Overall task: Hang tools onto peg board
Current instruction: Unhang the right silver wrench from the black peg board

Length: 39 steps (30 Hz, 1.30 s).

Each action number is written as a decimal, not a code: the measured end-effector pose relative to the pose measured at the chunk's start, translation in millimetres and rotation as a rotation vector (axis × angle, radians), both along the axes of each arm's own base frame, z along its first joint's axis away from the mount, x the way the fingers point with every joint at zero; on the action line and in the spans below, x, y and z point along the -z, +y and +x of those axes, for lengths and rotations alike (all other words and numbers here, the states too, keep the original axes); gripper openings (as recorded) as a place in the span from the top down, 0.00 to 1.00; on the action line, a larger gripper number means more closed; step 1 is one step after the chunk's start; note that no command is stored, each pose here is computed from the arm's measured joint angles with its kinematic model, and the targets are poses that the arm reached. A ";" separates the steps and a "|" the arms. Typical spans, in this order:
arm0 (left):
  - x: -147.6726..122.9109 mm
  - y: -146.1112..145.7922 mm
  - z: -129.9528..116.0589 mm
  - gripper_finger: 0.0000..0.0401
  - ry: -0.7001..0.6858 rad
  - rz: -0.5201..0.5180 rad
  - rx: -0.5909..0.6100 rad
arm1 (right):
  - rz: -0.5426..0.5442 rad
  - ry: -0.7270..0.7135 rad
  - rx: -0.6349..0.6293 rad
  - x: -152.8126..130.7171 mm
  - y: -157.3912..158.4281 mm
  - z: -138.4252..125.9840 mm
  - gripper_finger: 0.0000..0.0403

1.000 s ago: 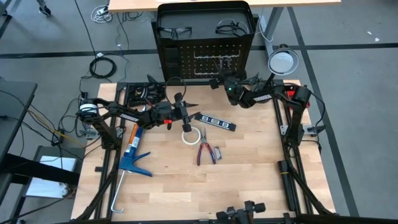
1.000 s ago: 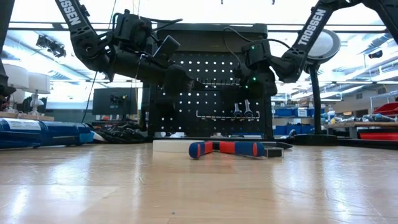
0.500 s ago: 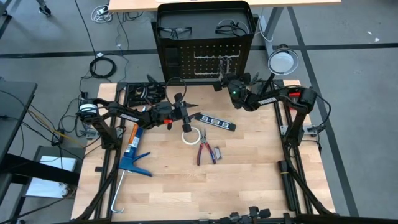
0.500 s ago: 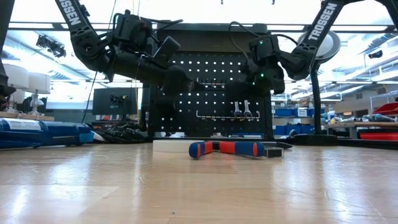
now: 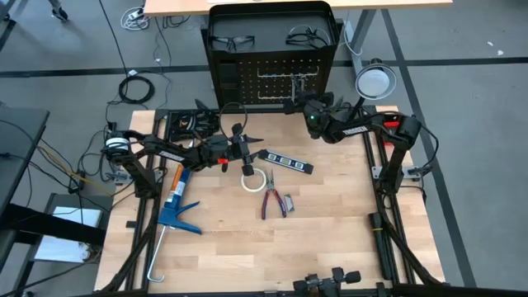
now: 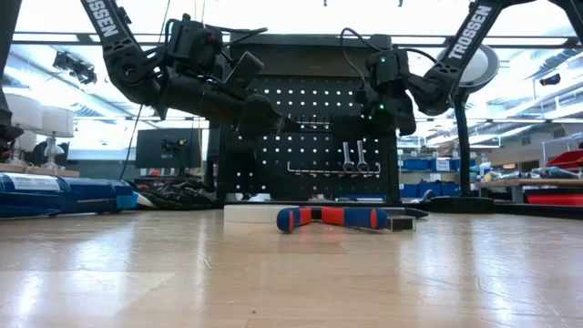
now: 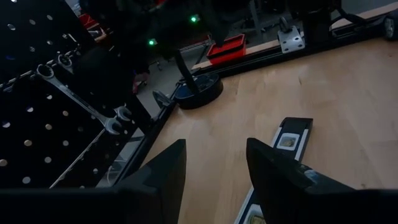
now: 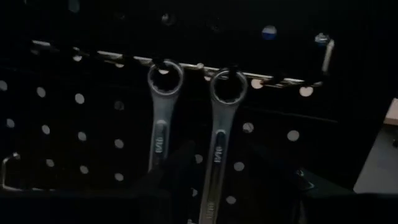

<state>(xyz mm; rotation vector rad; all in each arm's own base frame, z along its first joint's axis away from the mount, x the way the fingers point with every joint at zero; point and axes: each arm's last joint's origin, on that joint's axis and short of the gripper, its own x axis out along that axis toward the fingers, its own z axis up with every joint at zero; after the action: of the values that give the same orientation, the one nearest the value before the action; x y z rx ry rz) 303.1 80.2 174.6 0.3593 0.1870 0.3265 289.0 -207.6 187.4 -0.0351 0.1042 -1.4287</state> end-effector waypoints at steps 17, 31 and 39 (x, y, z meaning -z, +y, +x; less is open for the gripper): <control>0.0 -0.1 0.0 0.57 0.000 0.000 0.003 | 0.016 0.012 -0.010 -3.1 -18.7 -7.1 0.62; -0.9 0.0 0.1 0.57 -0.009 0.002 0.003 | 0.026 -0.004 -0.017 1.1 -11.4 -0.4 0.62; -0.9 -0.1 0.2 0.57 -0.008 0.002 0.003 | 0.037 0.030 -0.025 6.9 -13.4 9.4 0.62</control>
<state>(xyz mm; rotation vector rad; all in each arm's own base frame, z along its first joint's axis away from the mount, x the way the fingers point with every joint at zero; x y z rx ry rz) 303.3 80.0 175.5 0.3603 0.1783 0.3255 298.4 -221.0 180.5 -0.0268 0.1545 -1.4009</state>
